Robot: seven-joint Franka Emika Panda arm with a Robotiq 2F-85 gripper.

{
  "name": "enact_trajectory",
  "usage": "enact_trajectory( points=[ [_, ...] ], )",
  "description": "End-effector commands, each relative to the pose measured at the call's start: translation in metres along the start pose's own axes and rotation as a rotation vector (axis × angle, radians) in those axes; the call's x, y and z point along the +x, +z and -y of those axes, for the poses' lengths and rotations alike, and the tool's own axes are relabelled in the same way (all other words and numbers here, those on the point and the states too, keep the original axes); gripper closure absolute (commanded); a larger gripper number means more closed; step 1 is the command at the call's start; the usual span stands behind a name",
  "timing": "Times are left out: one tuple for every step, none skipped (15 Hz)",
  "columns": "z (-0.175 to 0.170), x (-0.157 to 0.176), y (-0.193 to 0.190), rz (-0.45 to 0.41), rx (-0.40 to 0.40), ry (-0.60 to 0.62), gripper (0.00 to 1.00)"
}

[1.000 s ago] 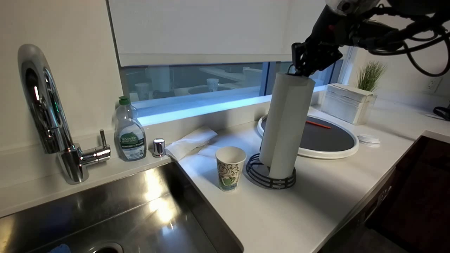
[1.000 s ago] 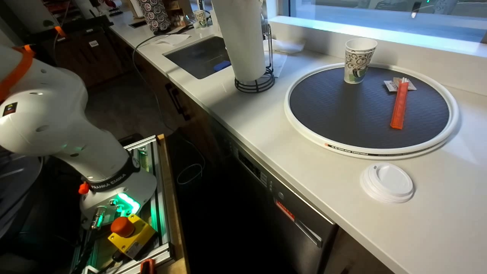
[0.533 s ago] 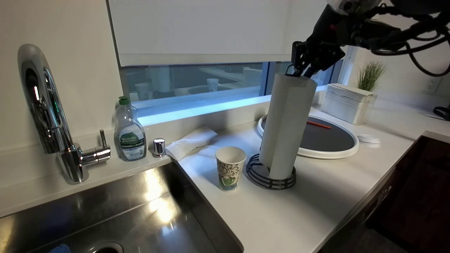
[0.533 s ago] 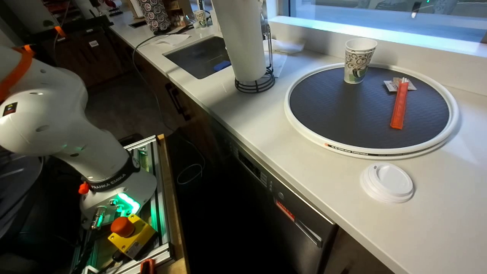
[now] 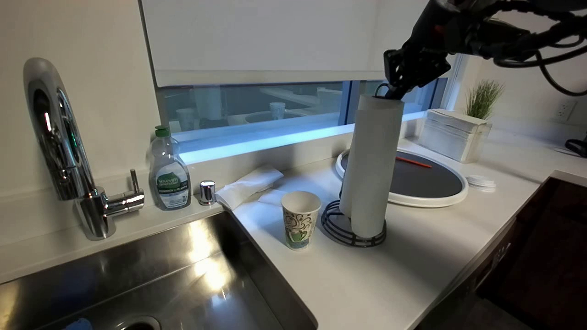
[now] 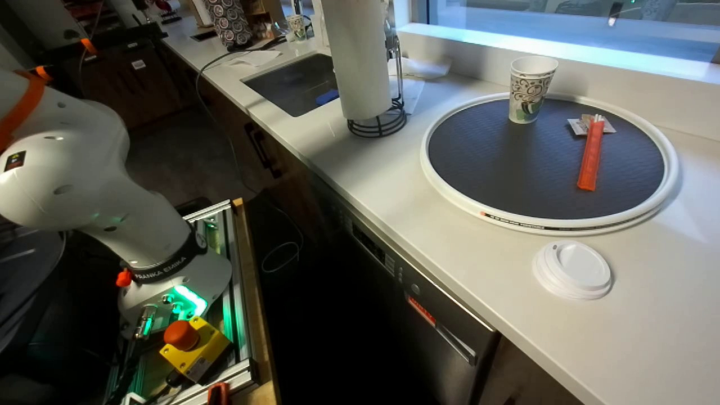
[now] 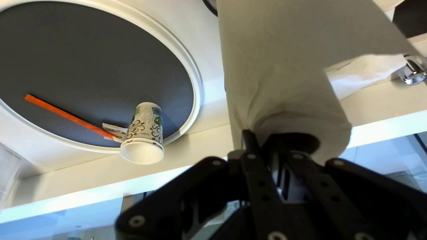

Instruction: Move the paper towel roll to the counter

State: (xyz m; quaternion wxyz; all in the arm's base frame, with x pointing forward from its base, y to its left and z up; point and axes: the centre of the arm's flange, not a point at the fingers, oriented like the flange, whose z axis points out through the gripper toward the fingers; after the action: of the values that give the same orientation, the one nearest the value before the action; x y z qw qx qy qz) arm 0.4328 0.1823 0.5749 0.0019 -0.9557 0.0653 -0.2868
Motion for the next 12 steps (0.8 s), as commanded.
enact_trajectory(
  points=[
    [-0.001,-0.007,-0.01,-0.017,-0.003,-0.004,0.97],
    [-0.001,-0.007,-0.012,-0.02,-0.004,-0.005,0.97],
    [0.0,-0.008,-0.016,-0.03,-0.008,-0.005,0.97],
    [0.0,-0.009,-0.02,-0.038,-0.012,-0.007,0.97],
    [0.0,-0.009,-0.024,-0.046,-0.016,-0.009,0.97],
    [0.0,-0.009,-0.027,-0.053,-0.018,-0.011,0.97],
    [0.001,-0.009,-0.03,-0.058,-0.018,-0.013,0.97],
    [0.001,-0.01,-0.032,-0.063,-0.018,-0.014,0.97],
    [0.001,-0.008,-0.038,-0.078,-0.025,-0.015,0.97],
    [0.001,-0.008,-0.037,-0.073,-0.029,-0.018,0.97],
    [0.0,-0.007,-0.033,-0.062,-0.03,-0.017,0.97],
    [-0.002,-0.007,-0.031,-0.055,-0.029,-0.015,0.97]
  ],
)
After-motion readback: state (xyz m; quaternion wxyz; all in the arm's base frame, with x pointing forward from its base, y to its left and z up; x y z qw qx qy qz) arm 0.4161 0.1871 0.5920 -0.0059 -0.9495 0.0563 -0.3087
